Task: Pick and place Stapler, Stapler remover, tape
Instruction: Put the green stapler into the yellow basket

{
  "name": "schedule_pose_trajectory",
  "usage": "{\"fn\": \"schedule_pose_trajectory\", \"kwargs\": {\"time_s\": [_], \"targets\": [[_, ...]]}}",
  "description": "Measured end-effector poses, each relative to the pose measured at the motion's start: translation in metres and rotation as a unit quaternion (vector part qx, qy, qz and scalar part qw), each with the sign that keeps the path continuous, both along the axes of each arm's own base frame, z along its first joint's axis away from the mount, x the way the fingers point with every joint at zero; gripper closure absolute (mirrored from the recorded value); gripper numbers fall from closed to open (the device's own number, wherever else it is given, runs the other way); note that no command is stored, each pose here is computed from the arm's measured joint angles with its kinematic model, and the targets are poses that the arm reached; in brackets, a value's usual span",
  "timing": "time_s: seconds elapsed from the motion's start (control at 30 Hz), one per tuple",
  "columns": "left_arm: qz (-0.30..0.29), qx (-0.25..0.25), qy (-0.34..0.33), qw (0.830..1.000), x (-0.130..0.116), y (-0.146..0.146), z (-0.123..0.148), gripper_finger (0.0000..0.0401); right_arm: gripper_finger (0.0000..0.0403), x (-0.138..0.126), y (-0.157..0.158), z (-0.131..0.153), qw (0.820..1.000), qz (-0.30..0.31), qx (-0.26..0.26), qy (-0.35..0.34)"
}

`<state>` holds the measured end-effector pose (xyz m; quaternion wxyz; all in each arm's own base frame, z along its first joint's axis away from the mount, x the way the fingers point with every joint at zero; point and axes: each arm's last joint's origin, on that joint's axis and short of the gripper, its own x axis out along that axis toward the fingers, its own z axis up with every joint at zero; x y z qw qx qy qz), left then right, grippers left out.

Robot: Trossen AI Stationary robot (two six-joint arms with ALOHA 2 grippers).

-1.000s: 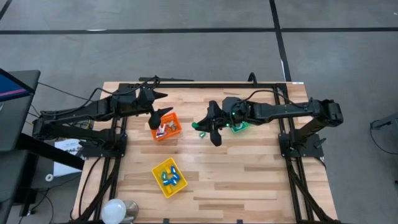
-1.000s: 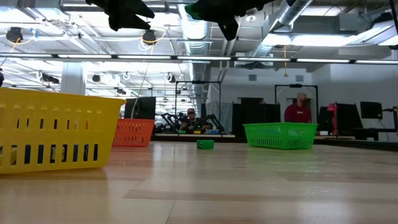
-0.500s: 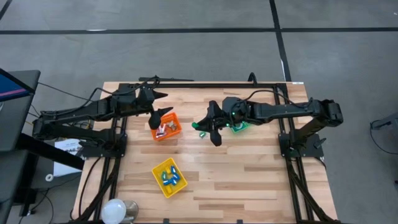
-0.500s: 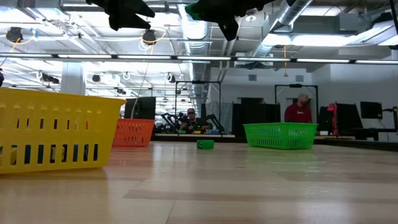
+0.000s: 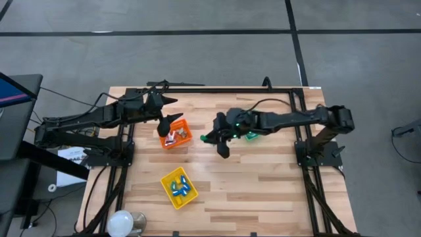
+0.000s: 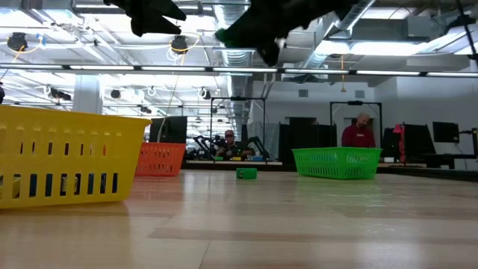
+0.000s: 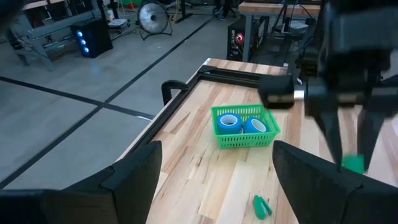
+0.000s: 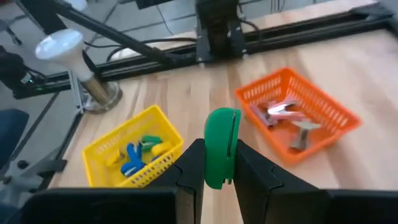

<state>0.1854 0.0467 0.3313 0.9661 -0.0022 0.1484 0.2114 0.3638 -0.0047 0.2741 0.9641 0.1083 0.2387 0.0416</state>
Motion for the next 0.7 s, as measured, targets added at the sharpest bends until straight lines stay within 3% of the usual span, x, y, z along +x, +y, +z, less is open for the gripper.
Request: {"fn": "schedule_pose_trajectory", "kwargs": {"time_s": [0.23, 0.4, 0.7], "targets": [[0.0, 0.0, -0.002, 1.0, 0.0, 0.0, 0.0, 0.0105, 0.0344, 0.022, 0.01, -0.035, 1.0, 0.009, 0.015, 0.019], [0.0, 0.001, -0.003, 1.0, 0.0, 0.0, 0.001, 0.0105, 0.0344, 0.036, 0.015, -0.042, 1.0, 0.015, 0.015, 0.007], [-0.063, -0.009, -0.042, 0.997, 0.003, -0.003, 0.007, 0.0105, 0.0345, 0.053, 0.015, 0.009, 0.998, 0.029, -0.002, -0.062]]}}
